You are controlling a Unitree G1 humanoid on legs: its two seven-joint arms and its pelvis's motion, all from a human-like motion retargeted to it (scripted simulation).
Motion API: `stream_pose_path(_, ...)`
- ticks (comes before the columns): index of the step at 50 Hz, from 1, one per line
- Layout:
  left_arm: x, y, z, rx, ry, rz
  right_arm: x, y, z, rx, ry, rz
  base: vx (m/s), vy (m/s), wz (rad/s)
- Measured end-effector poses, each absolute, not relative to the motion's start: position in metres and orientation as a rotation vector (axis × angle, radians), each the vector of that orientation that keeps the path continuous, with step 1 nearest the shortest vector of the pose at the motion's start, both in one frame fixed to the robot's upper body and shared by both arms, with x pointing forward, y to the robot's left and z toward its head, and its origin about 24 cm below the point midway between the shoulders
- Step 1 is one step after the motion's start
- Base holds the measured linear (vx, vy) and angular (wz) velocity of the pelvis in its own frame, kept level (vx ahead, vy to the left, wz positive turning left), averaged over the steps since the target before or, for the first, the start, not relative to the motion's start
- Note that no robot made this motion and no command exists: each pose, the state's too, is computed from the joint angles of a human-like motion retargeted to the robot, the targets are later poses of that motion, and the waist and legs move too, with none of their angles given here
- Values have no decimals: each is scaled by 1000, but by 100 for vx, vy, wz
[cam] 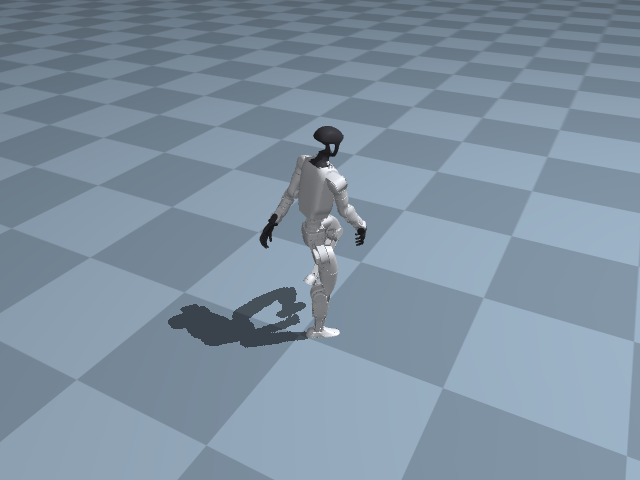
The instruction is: In place motions
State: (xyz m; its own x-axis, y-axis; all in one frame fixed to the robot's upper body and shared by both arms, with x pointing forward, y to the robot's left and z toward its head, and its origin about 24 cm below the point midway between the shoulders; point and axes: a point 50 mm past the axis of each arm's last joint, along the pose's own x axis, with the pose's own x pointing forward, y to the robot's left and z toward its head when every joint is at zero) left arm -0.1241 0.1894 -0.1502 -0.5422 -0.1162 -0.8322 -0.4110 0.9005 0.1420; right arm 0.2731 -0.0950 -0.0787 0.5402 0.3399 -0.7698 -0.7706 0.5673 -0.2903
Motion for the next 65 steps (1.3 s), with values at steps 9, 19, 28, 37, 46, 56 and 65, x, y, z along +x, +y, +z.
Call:
stream_pose_path(9,-167,196,-135,-395,2167,526,324,-65,6,-527,208,700,11,6,28)
stream_pose_path(19,-17,197,-174,-62,1786,359,56,-161,-179,-527,1362,684,41,23,103)
stream_pose_path(28,311,195,-49,345,678,-88,-132,-283,-128,-214,2091,-383,-18,12,37)
stream_pose_path(37,330,196,-17,544,380,112,-157,-290,-118,-130,1933,-849,3,-4,-43)
stream_pose_path(46,59,186,-176,261,1463,-103,-33,-237,-166,-553,1821,126,16,-3,-62)
stream_pose_path(56,-167,230,-129,-30,2234,312,300,-93,-47,-590,528,697,-19,-32,-57)
stream_pose_path(65,-159,228,-135,-179,2075,655,312,-71,-7,-509,247,773,8,9,37)
